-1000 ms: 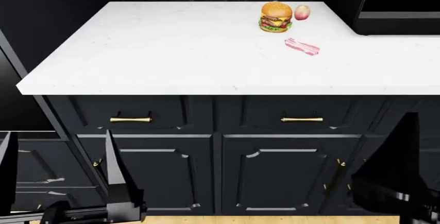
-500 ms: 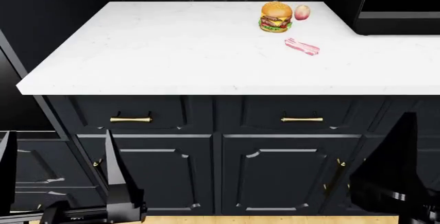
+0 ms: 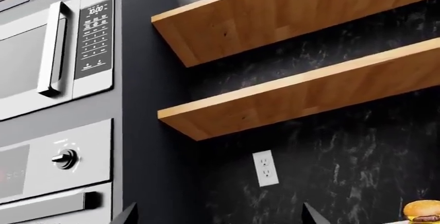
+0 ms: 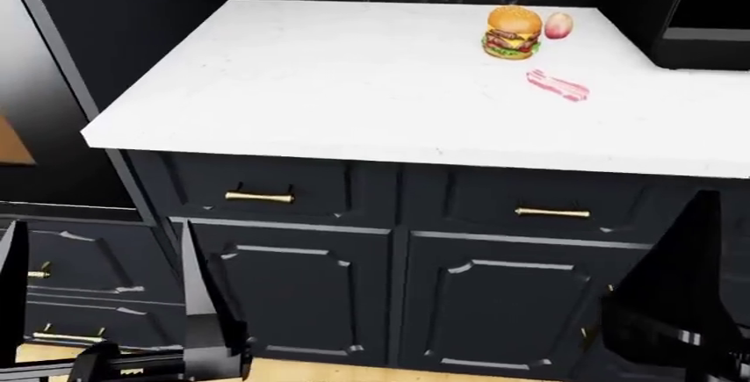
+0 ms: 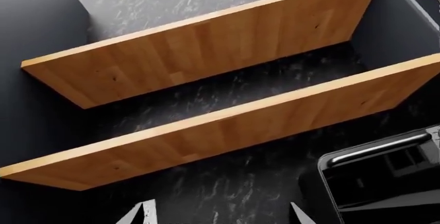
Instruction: Open the oven door
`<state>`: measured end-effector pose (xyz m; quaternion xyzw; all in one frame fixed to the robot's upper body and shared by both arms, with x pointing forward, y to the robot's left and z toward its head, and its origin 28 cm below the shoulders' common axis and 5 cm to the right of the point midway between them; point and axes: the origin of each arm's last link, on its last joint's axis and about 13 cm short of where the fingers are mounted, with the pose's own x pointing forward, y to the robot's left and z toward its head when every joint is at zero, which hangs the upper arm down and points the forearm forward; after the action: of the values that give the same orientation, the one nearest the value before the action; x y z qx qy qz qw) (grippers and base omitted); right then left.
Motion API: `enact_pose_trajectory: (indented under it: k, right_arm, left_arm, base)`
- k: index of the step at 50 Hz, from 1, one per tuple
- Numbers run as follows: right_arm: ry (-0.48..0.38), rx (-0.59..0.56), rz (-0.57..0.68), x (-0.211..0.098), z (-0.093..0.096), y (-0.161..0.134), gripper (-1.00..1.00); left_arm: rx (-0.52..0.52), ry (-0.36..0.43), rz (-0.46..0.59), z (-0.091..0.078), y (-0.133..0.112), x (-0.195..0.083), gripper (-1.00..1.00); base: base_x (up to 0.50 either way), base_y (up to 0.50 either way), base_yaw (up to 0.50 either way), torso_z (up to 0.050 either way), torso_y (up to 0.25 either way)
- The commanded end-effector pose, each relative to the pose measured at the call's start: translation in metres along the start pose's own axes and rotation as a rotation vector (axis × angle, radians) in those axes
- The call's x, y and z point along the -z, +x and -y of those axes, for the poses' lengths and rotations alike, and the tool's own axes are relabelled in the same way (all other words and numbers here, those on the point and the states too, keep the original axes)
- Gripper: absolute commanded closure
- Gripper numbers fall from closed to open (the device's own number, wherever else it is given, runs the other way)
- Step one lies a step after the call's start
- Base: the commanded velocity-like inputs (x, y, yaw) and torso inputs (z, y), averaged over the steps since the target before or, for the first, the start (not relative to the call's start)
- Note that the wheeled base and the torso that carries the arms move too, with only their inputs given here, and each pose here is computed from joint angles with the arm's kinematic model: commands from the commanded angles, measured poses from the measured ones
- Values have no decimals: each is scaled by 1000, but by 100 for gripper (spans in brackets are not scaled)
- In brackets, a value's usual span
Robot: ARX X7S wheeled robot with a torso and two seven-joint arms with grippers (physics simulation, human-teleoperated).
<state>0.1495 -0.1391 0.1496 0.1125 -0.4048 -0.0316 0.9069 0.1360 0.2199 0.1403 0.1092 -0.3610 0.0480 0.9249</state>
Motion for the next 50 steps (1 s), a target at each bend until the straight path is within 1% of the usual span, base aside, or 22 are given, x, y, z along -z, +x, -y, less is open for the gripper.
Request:
enact_pose_trajectory:
  k: [1, 50]
  right_arm:
    - [6, -3, 3, -1, 0, -1, -100]
    - [23, -17, 4, -2, 0, -1, -100]
  left_arm:
    - [3, 6, 6, 0, 1, -1, -100]
    - [-1, 9, 20, -1, 2, -3, -100]
  base:
    - [0, 0, 500, 0, 0]
    - [0, 0, 500, 0, 0]
